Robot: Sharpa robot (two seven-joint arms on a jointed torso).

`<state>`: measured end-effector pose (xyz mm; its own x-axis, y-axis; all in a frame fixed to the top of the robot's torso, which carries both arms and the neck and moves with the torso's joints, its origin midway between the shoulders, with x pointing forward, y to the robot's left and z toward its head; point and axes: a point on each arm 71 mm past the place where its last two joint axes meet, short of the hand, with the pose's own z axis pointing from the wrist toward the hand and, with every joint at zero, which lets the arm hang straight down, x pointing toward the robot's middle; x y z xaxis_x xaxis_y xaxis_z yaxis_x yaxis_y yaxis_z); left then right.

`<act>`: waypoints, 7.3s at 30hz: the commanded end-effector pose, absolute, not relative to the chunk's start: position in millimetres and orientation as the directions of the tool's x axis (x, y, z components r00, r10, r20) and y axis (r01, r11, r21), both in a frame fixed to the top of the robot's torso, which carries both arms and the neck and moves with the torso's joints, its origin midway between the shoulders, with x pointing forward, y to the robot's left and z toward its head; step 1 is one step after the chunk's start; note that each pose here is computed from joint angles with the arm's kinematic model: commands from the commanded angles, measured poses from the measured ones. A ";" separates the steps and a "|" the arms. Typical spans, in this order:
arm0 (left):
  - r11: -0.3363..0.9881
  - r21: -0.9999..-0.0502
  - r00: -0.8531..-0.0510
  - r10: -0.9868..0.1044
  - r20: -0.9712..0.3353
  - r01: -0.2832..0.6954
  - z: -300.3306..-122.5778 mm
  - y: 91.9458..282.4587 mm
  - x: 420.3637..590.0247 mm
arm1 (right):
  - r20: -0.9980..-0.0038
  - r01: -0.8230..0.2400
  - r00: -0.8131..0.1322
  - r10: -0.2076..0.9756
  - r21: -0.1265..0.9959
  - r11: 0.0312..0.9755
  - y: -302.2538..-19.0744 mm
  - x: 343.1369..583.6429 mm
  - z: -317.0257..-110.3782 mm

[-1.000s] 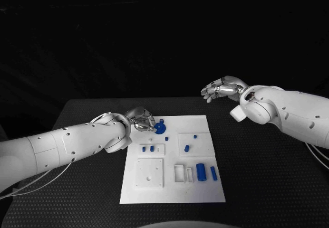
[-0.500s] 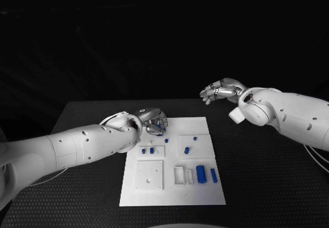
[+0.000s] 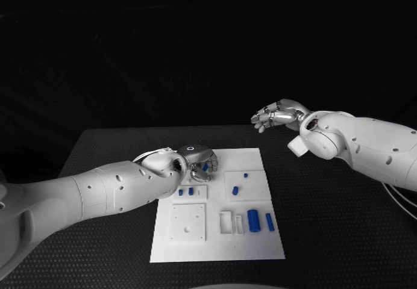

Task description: Assemble the parts on the task board

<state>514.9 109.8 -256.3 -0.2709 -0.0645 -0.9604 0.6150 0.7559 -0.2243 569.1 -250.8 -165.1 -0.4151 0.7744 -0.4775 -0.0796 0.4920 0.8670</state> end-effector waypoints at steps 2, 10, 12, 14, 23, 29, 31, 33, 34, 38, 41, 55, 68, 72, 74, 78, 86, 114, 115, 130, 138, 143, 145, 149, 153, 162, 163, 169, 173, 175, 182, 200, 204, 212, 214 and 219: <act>0.736 -0.205 -0.282 -0.020 -0.959 0.645 -259.1 105.4 513.5 | -0.475 -0.091 -0.420 0.773 0.870 0.485 -248.7 568.5 -164.4; 0.744 -0.207 -0.298 -0.010 -0.954 0.636 -266.8 104.4 513.3 | -0.475 -0.092 -0.421 0.773 0.870 0.485 -248.8 568.1 -164.3; 0.747 -0.207 -0.297 -0.013 -0.955 0.631 -269.2 105.5 513.5 | -0.475 -0.092 -0.422 0.772 0.870 0.484 -248.3 567.8 -164.2; 0.749 -0.206 -0.295 -0.015 -0.955 0.629 -270.7 106.2 513.8 | -0.474 -0.092 -0.423 0.772 0.870 0.484 -248.3 567.5 -164.2; 0.762 -0.200 -0.299 -0.008 -0.954 0.616 -274.5 110.5 517.3 | -0.474 -0.092 -0.424 0.771 0.870 0.484 -248.2 567.4 -164.2; 0.768 -0.198 -0.305 -0.003 -0.952 0.610 -278.0 111.4 518.5 | -0.474 -0.093 -0.425 0.771 0.870 0.483 -247.4 567.5 -164.3; 0.768 -0.199 -0.308 -0.002 -0.952 0.609 -279.5 111.0 518.2 | -0.474 -0.093 -0.426 0.771 0.870 0.483 -247.1 567.7 -164.3; 0.768 -0.200 -0.314 0.002 -0.950 0.608 -281.0 110.2 517.9 | -0.474 -0.094 -0.426 0.771 0.871 0.483 -247.0 567.6 -164.3; 0.768 -0.200 -0.315 0.002 -0.949 0.608 -281.4 110.1 517.8 | -0.474 -0.094 -0.426 0.771 0.871 0.483 -247.0 567.6 -164.3; 0.768 -0.201 -0.317 0.002 -0.948 0.607 -284.1 109.7 517.5 | -0.474 -0.093 -0.426 0.771 0.870 0.483 -247.2 567.6 -164.3; 0.767 -0.204 -0.322 0.004 -0.947 0.608 -285.4 108.5 516.7 | -0.473 -0.093 -0.427 0.771 0.871 0.483 -246.9 567.6 -164.3; 0.778 -0.194 -0.344 0.031 -0.938 0.597 -289.4 108.9 517.2 | -0.473 -0.094 -0.429 0.770 0.871 0.482 -246.0 567.6 -164.4; 0.781 -0.170 -0.347 0.063 -0.936 0.600 -291.0 108.5 516.9 | -0.473 -0.095 -0.429 0.769 0.871 0.482 -245.7 567.9 -164.4; 0.784 -0.162 -0.343 0.068 -0.937 0.599 -291.1 109.4 517.2 | -0.473 -0.095 -0.430 0.769 0.871 0.482 -245.4 567.9 -164.4; 0.785 -0.162 -0.341 0.066 -0.938 0.598 -290.9 109.7 517.3 | -0.473 -0.095 -0.429 0.769 0.871 0.482 -245.7 567.9 -164.4; 0.786 -0.160 -0.328 0.058 -0.943 0.598 -289.8 110.2 517.9 | -0.473 -0.095 -0.430 0.769 0.871 0.482 -245.6 567.9 -164.4; 0.779 -0.160 -0.299 0.036 -0.954 0.606 -287.2 109.5 518.4 | -0.473 -0.096 -0.430 0.769 0.871 0.482 -245.1 567.8 -164.3; 0.760 -0.357 -0.306 -0.217 -0.927 0.543 -249.7 122.7 517.0 | -0.473 -0.094 -0.427 0.771 0.871 0.482 -248.6 566.5 -164.0; 0.760 -0.359 -0.307 -0.219 -0.926 0.542 -248.1 124.0 517.1 | -0.473 -0.094 -0.427 0.771 0.871 0.482 -248.8 566.6 -164.0; 0.798 -0.346 -0.327 -0.199 -0.924 0.493 -245.3 168.0 514.0 | -0.476 -0.089 -0.419 0.774 0.869 0.487 -254.1 566.8 -164.2; 0.822 -0.323 -0.326 -0.179 -0.928 0.469 -247.3 187.0 515.1 | -0.477 -0.088 -0.416 0.774 0.868 0.488 -255.3 567.1 -164.2; 0.833 -0.309 -0.337 -0.159 -0.928 0.459 -250.4 193.8 516.1 | -0.477 -0.088 -0.416 0.774 0.868 0.488 -255.5 567.0 -164.2; 0.836 -0.306 -0.335 -0.157 -0.929 0.455 -251.5 195.1 517.0 | -0.477 -0.088 -0.416 0.774 0.868 0.488 -255.5 566.8 -164.1; 0.837 -0.304 -0.341 -0.152 -0.928 0.454 -253.6 195.2 517.1 | -0.477 -0.089 -0.418 0.773 0.869 0.488 -254.5 566.8 -164.2; 0.839 -0.301 -0.355 -0.139 -0.924 0.454 -257.6 193.4 516.8 | -0.477 -0.090 -0.419 0.773 0.869 0.487 -253.9 566.9 -164.2; 0.844 -0.291 -0.372 -0.118 -0.920 0.451 -263.5 194.5 516.0 | -0.477 -0.089 -0.418 0.773 0.869 0.488 -254.1 567.0 -164.3; 0.844 -0.290 -0.374 -0.116 -0.920 0.451 -263.7 194.6 515.9 | -0.477 -0.089 -0.418 0.773 0.869 0.488 -254.1 567.0 -164.3; 0.842 -0.291 -0.383 -0.111 -0.917 0.454 -264.6 193.5 515.1 | -0.476 -0.090 -0.420 0.773 0.869 0.487 -253.8 566.9 -164.3; 0.839 -0.293 -0.384 -0.110 -0.917 0.459 -264.8 190.8 514.6 | -0.476 -0.090 -0.420 0.773 0.869 0.487 -253.6 566.9 -164.2; 0.838 -0.293 -0.385 -0.110 -0.917 0.460 -264.9 190.1 514.5 | -0.476 -0.090 -0.420 0.772 0.869 0.487 -253.4 566.9 -164.2; 0.838 -0.293 -0.386 -0.109 -0.916 0.460 -265.2 189.8 514.5 | -0.476 -0.090 -0.421 0.772 0.869 0.487 -253.2 567.1 -164.3; 0.837 -0.283 -0.410 -0.078 -0.909 0.469 -274.3 183.4 511.7 | -0.476 -0.091 -0.422 0.772 0.869 0.486 -252.4 567.2 -164.4; 0.839 -0.281 -0.419 -0.070 -0.905 0.467 -276.7 183.4 511.7 | -0.476 -0.091 -0.422 0.772 0.869 0.486 -252.1 567.3 -164.4; 0.845 -0.269 -0.428 -0.053 -0.902 0.462 -280.1 183.6 511.8 | -0.475 -0.091 -0.422 0.772 0.869 0.486 -252.3 567.2 -164.4; 0.847 -0.261 -0.423 -0.048 -0.905 0.463 -280.6 183.0 512.0 | -0.475 -0.091 -0.423 0.772 0.869 0.486 -252.2 567.2 -164.5; 0.850 -0.251 -0.412 -0.044 -0.910 0.463 -281.3 181.4 512.8 | -0.475 -0.092 -0.424 0.771 0.870 0.485 -251.3 567.3 -164.5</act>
<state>515.7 183.3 -274.9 -0.3966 -0.0748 -0.9150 0.4624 0.8447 -0.2695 567.6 -253.2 -164.7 -0.4148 0.7747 -0.4773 -0.0812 0.4909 0.8674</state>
